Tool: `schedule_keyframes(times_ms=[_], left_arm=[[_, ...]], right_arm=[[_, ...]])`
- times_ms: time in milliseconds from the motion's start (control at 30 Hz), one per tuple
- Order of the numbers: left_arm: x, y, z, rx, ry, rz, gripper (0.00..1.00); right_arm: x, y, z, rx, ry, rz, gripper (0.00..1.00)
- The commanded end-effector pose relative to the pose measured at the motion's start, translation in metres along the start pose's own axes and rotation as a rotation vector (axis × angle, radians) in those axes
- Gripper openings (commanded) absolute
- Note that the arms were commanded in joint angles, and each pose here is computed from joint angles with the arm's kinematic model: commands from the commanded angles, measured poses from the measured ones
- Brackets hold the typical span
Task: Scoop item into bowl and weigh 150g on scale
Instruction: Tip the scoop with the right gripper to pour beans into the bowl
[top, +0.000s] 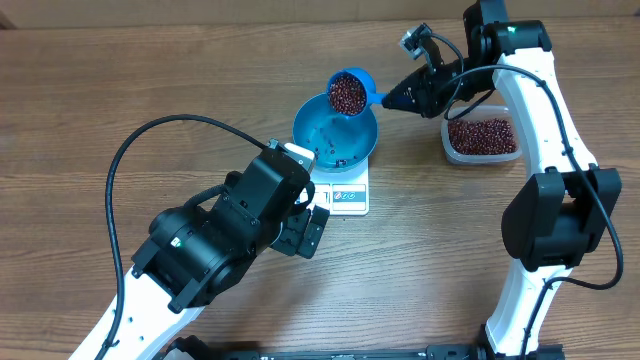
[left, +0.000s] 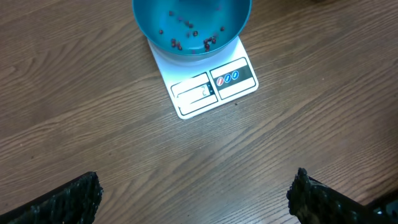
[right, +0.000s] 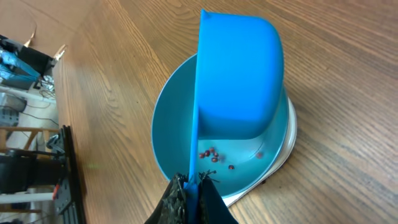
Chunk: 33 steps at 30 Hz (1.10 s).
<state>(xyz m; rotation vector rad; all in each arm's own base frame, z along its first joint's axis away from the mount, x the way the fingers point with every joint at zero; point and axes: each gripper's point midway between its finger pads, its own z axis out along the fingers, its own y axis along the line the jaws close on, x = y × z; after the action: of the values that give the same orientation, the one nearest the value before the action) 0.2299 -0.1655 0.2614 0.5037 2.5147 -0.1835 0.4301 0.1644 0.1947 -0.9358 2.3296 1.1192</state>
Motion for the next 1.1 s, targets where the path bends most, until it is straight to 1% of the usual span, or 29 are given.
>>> schedule_keyframes(times_ms=[0,167,467,900,1067], left_arm=[[-0.007,0.003,-0.008,-0.006,-0.034,0.010,0.99],[-0.007,0.003,-0.008,-0.006,-0.034,0.010,1.00],[-0.007,0.003,-0.008,-0.006,-0.034,0.010,1.00],[-0.007,0.003,-0.008,-0.005,-0.034,0.010,0.99],[-0.007,0.003,-0.008,-0.006,-0.035,0.010,1.00]], right_arm=[[-0.018,0.014,-0.014,0.004,-0.053,-0.097,0.04],[-0.029,0.030,-0.033,0.065,-0.074,-0.181,0.04],[-0.030,0.043,-0.052,0.146,-0.060,-0.215,0.04],[-0.023,0.047,-0.036,0.195,0.027,-0.231,0.04],[-0.017,0.040,-0.032,0.260,0.080,-0.191,0.04]])
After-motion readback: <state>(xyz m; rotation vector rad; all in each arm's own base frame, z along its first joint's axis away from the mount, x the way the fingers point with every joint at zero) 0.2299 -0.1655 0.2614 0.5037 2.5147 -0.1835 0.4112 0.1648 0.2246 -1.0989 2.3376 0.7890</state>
